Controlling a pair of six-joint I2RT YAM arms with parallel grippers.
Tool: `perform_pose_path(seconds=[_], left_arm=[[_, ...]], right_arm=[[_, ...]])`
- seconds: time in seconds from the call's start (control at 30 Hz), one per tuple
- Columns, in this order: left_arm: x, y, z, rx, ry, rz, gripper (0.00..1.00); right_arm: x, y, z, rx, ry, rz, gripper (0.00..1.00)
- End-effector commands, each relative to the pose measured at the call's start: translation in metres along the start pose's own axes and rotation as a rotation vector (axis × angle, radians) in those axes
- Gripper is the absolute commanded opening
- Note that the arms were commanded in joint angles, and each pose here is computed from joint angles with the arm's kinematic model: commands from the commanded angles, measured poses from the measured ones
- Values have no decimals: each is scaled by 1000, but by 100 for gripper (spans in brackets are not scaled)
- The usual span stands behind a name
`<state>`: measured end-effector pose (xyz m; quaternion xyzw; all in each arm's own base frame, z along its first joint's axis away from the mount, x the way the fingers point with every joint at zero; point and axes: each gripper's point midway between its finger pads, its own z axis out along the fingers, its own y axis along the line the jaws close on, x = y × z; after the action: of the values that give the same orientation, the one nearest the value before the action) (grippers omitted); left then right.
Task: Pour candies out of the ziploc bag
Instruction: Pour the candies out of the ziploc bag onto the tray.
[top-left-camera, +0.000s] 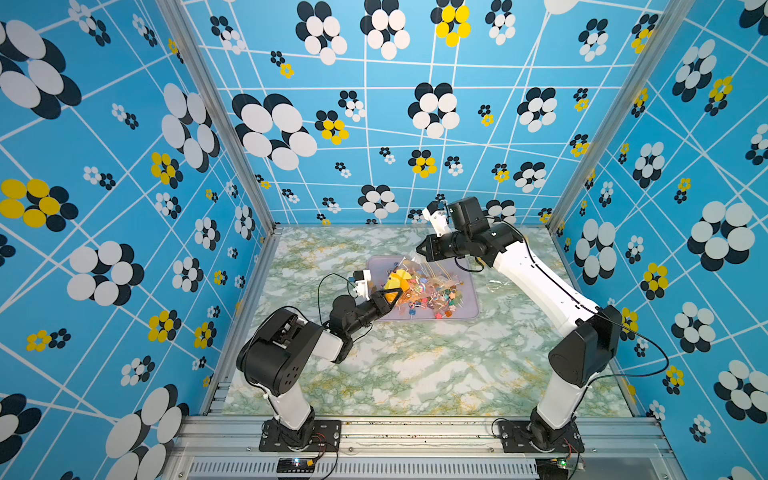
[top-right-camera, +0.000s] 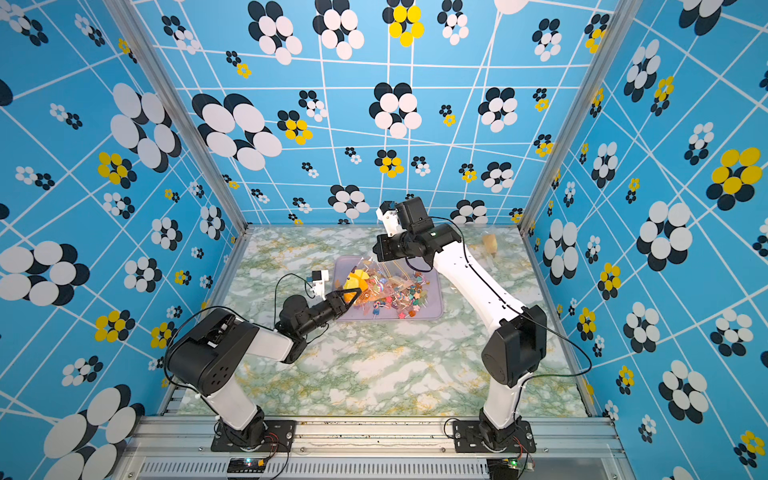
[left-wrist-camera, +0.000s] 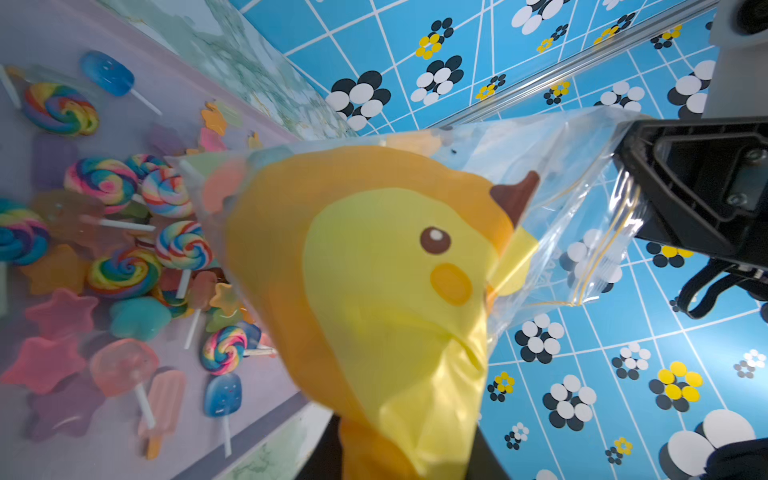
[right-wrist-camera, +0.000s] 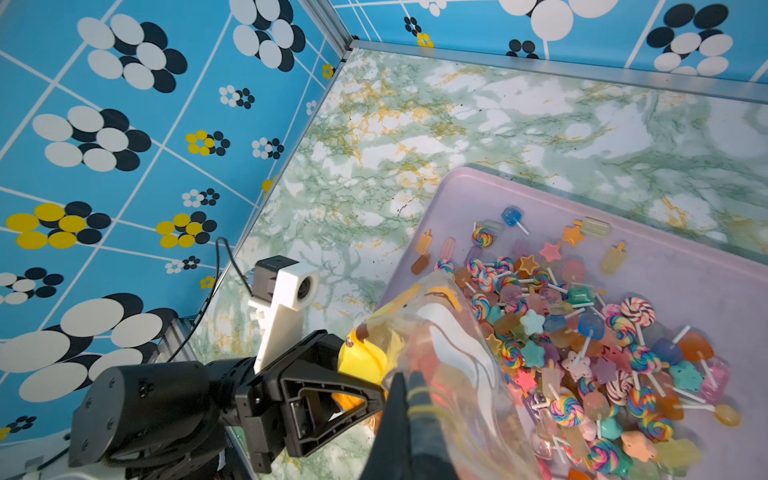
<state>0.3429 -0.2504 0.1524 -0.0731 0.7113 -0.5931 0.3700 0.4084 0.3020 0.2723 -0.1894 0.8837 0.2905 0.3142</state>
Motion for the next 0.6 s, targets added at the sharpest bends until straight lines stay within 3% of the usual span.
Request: perform_pose_path(seconds=[0.0, 0.57], left_arm=[[-15, -5, -2, 24, -63, 92, 3], [-30, 27, -17, -164, -57, 222, 0]], right_arm=[[-14, -1, 6, -40, -57, 3, 0], [25, -28, 63, -78, 37, 113, 0]])
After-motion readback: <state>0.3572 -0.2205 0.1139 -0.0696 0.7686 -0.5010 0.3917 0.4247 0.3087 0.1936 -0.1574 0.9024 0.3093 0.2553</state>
